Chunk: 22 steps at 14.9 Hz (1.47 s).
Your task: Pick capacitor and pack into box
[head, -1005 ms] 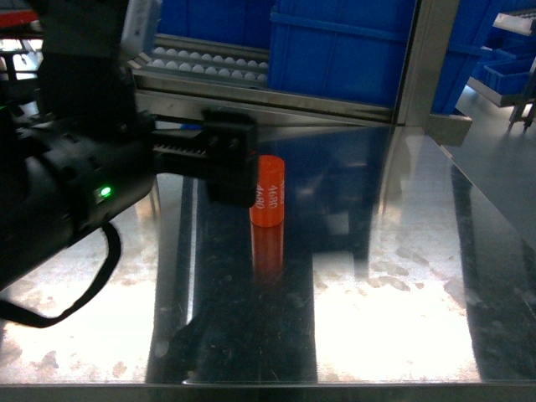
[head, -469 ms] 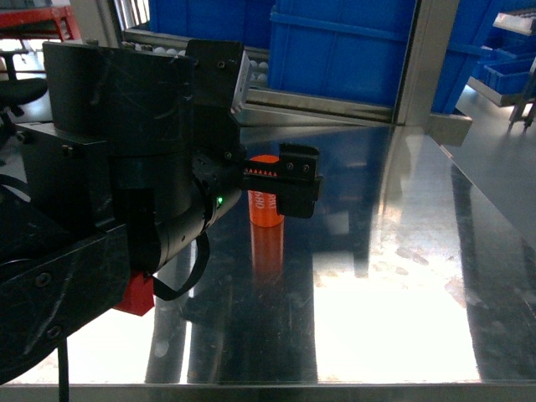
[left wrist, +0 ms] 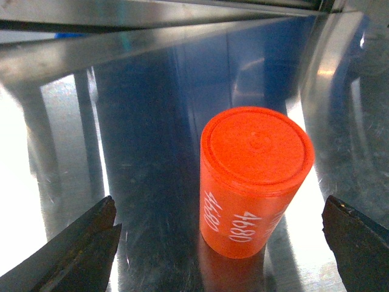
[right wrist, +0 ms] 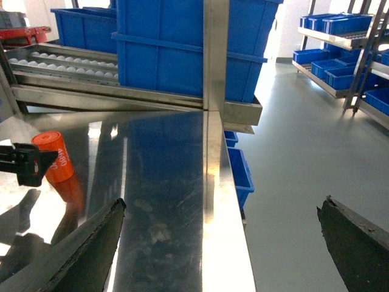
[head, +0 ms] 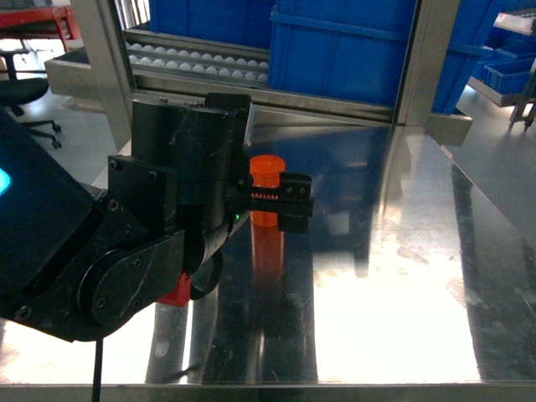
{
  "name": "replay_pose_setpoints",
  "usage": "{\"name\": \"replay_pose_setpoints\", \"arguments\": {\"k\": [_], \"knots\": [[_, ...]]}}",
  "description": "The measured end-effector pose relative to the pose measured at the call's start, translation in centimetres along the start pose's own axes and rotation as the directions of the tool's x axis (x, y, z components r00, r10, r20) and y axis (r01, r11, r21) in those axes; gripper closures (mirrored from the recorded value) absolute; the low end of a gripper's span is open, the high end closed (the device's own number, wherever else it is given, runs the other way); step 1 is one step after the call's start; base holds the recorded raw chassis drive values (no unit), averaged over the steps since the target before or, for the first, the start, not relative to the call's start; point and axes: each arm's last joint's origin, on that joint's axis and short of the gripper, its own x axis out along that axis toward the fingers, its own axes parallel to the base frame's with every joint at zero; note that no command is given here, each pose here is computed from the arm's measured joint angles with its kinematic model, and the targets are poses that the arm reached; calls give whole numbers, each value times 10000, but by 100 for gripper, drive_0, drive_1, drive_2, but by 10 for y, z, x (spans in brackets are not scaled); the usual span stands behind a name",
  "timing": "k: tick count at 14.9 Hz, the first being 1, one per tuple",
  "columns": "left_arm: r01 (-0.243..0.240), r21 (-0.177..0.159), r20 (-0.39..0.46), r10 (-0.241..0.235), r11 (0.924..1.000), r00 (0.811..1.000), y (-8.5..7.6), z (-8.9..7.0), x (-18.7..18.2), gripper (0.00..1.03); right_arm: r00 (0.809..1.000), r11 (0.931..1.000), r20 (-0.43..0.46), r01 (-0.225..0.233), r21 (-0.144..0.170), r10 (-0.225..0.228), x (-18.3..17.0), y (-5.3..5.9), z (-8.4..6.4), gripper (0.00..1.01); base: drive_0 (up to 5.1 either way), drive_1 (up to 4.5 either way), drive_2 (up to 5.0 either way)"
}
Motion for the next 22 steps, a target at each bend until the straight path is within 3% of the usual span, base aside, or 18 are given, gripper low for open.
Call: {"name": "replay_pose_setpoints", "arguments": {"k": [7,10,11,12,13,15,16,17,18,20,22], "knots": [[351,-256,-668,-367,9991,9971,-4,-9,43,8,10000,10000,0,0,0,0,0,0,0,3,0,0,0],[310,-402,-760,-340,9987,9965,-4,-7,45,48,10000,10000,0,0,0,0,0,0,0,3,0,0,0],[263,-506,-738,-300,9984,9968,-1,-5,45,57,10000,10000,-4,0,0,0,0,0,0,3,0,0,0],[94,-638,-833,-147,9979,9964,6,-3,38,57,10000,10000,-4,4,0,-4,0,0,0,3,0,0,0],[-202,-863,-778,135,9961,9969,16,3,24,57,10000,10000,-4,4,0,-4,0,0,0,3,0,0,0],[-815,-1414,919,950,9866,9912,55,44,-27,57,10000,10000,0,0,0,0,0,0,0,3,0,0,0],[-1204,-1538,2008,1503,9807,9680,75,63,-63,57,10000,10000,4,4,0,-4,0,0,0,3,0,0,0],[-1432,-1555,2558,1798,9774,9499,89,68,-89,57,10000,10000,0,0,0,0,0,0,0,3,0,0,0],[-1598,-1527,2742,1972,9753,9413,99,66,-115,57,10000,10000,0,0,0,0,0,0,0,3,0,0,0],[-1781,-1389,2284,2065,9742,9514,117,48,-178,57,10000,10000,0,0,0,0,0,0,0,3,0,0,0],[-1560,-1755,2805,2012,9720,9385,125,51,-232,58,10000,10000,0,0,0,0,0,0,0,3,0,0,0]]}}
